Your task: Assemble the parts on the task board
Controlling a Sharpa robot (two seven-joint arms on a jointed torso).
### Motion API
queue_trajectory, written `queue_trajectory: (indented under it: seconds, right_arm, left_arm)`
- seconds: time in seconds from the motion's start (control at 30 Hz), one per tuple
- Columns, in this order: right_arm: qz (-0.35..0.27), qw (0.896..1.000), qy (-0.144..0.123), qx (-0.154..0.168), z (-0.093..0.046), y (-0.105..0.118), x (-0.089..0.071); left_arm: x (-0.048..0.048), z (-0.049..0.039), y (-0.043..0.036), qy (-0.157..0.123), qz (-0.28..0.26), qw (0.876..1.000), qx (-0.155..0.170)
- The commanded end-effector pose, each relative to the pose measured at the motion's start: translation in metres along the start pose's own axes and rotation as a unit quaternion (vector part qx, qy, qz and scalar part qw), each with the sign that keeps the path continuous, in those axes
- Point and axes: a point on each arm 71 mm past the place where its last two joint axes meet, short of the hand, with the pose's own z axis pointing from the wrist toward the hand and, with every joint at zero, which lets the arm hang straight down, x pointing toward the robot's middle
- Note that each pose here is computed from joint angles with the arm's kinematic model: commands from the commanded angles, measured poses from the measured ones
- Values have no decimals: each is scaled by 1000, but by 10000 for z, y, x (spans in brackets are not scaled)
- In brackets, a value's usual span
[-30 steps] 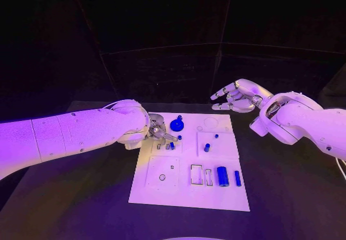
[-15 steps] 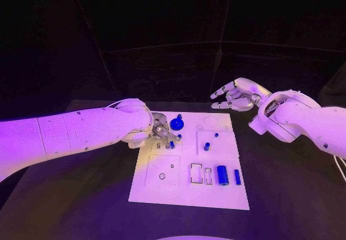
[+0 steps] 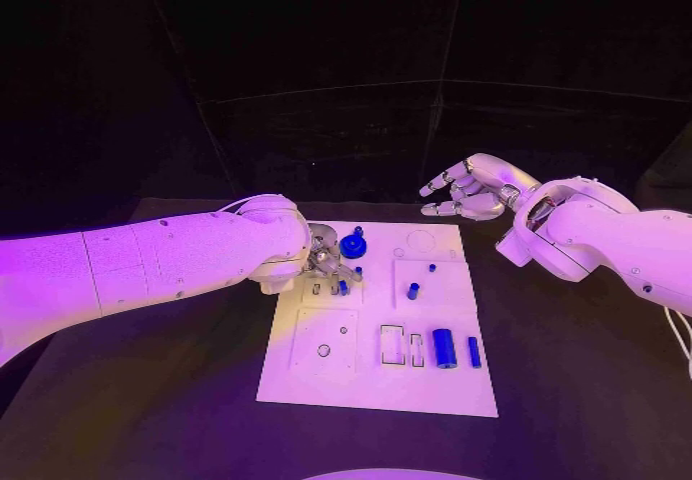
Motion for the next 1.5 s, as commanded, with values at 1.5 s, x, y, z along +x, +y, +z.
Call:
queue_trajectory:
  seconds: [1.5]
  right_arm:
    - [-5,1000,12,2,40,13,21]
  left_arm:
    - [28,19,-94,18,6,1000,4]
